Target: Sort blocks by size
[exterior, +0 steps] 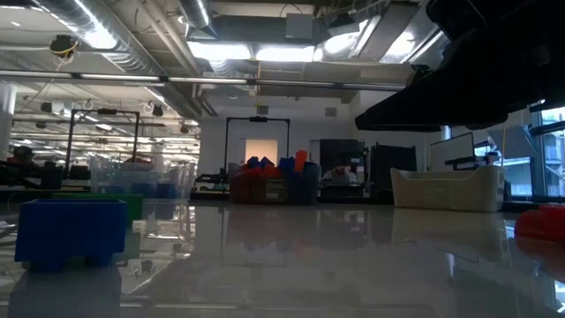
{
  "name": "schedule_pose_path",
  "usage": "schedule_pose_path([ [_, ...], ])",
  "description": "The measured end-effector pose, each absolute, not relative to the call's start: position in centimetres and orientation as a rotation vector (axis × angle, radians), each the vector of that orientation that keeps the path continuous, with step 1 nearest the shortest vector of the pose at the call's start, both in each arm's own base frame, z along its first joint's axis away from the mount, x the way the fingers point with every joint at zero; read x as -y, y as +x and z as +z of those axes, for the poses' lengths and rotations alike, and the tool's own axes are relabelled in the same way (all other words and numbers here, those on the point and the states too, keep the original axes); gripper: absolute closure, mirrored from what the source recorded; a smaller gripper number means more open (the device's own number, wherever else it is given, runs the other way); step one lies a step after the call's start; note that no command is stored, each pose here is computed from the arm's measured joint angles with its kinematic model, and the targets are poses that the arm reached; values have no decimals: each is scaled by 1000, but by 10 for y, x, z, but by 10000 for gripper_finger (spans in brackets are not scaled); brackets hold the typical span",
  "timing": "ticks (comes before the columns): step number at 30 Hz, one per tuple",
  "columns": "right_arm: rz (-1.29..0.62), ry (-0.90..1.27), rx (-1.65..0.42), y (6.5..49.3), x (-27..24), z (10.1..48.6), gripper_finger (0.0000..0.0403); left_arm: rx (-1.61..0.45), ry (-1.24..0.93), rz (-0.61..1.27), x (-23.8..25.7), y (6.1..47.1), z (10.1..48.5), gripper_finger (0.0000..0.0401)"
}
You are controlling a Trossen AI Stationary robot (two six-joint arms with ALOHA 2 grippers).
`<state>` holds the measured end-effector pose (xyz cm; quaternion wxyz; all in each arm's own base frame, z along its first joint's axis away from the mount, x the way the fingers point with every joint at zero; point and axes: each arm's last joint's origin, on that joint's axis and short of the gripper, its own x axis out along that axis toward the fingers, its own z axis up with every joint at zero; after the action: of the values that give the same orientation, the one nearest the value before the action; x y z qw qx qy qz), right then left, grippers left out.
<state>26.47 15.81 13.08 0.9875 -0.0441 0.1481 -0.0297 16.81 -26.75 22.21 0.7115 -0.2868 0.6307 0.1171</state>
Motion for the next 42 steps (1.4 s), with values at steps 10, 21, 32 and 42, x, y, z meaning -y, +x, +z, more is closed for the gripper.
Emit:
schedule_pose_path([
  [10, -60, -89, -298, 265, -158, 131, 173, -1448, -521, 372, 280, 156, 191, 213],
  [21, -61, -89, -298, 265, -158, 131, 173, -1457, -520, 300, 284, 158, 192, 213],
  [32, -61, -89, -298, 265, -158, 131, 173, -1450, -555, 334, 284, 157, 192, 171],
  [42, -61, -88, -298, 265, -158, 131, 173, -1469, -508, 287, 299, 152, 174, 173],
])
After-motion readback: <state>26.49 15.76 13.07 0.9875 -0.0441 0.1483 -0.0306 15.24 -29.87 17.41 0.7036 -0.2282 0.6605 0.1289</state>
